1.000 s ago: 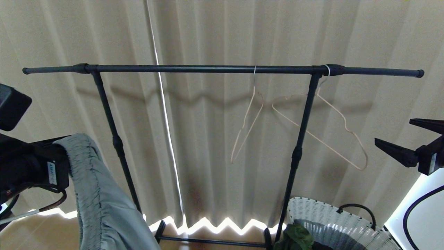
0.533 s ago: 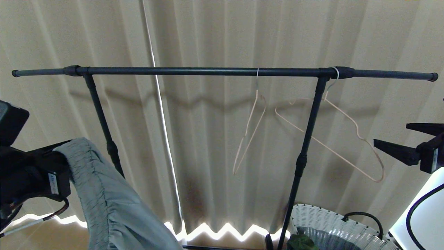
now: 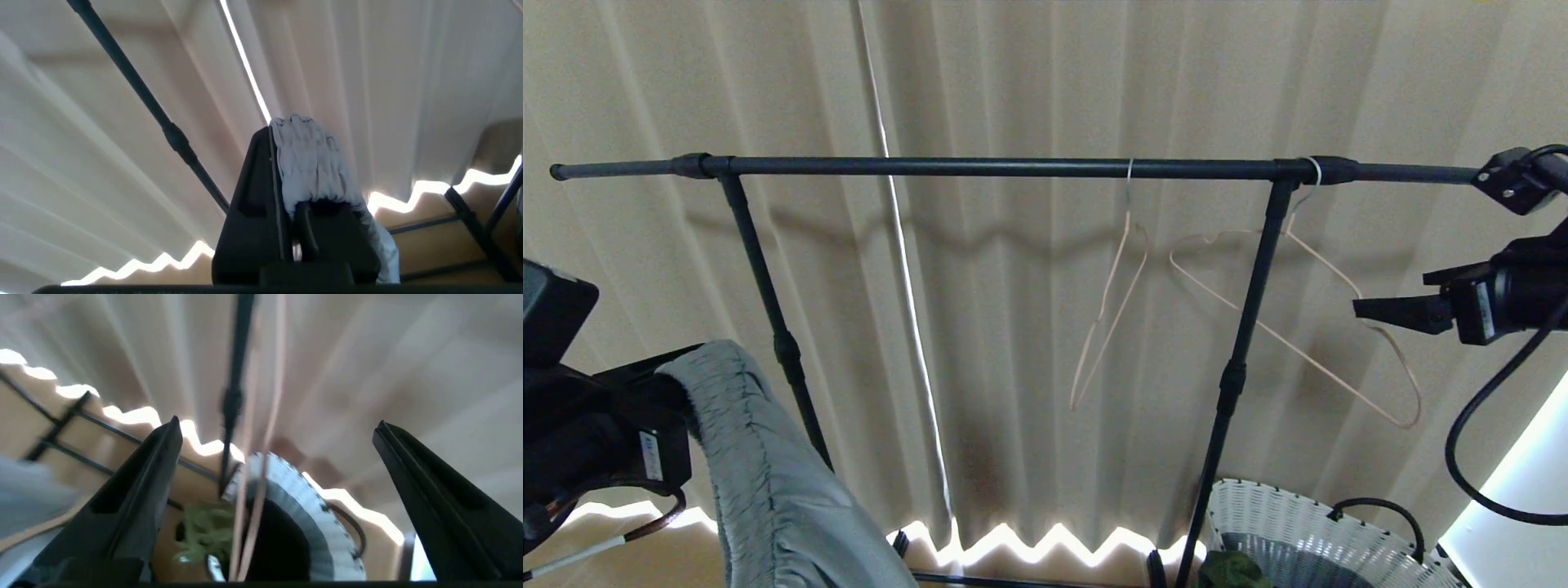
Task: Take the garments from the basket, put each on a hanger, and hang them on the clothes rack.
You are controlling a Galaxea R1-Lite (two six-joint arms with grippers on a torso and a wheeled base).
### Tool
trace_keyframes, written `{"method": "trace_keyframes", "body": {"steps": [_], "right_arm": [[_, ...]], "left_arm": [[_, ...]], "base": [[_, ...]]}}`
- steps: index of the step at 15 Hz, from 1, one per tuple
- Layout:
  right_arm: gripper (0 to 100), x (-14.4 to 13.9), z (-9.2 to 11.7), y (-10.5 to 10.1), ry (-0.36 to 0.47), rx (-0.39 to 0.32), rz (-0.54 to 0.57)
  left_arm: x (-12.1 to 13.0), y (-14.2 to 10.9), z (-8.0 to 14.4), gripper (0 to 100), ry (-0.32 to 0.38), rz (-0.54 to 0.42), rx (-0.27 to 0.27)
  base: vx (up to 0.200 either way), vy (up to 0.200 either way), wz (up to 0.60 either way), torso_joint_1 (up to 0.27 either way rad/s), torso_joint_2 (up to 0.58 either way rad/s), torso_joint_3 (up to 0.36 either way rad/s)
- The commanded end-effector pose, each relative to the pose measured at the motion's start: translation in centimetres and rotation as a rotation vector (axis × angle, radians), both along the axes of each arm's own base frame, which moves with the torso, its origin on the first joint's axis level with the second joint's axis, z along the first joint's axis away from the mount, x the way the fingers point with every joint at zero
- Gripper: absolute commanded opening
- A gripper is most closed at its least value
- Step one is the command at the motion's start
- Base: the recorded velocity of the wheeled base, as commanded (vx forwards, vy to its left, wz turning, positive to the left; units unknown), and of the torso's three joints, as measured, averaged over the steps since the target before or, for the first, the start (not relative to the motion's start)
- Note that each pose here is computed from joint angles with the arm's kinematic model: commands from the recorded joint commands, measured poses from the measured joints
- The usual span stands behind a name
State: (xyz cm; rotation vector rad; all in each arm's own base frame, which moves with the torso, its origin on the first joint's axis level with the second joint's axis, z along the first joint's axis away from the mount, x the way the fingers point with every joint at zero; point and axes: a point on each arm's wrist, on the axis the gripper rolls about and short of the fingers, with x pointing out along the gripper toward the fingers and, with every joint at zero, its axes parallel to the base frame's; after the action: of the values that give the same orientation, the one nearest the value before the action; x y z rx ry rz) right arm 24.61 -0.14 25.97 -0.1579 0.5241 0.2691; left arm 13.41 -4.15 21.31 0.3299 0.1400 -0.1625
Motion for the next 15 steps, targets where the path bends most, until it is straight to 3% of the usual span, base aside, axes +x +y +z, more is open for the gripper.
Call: {"method": "trace_keyframes", "body": {"steps": [1,7,15], "right_arm": [[100,3.5,-2.0,0.8,0.077,-0.031,-0.013],[100,6.2,-3.0,0.8,0.115,-0.015,-0.071],[100,6.9,-3.7,2.0,0.143,-0.002,-0.091]], "left_arm": [[-0.1,0.0,0.2,0,-0.01,-0.001,-0.003],[-0.1,0.0,0.2,0,-0.01,-0.004,0.011],[-0.1,0.0,0.1,0,-0.008,-0.005,0.015]], "base": [[0.0,0.0,0.0,0.0,0.0,0.0],[0.0,0.0,0.0,0.0,0.0,0.0],[0.0,0.0,0.0,0.0,0.0,0.0]]}}
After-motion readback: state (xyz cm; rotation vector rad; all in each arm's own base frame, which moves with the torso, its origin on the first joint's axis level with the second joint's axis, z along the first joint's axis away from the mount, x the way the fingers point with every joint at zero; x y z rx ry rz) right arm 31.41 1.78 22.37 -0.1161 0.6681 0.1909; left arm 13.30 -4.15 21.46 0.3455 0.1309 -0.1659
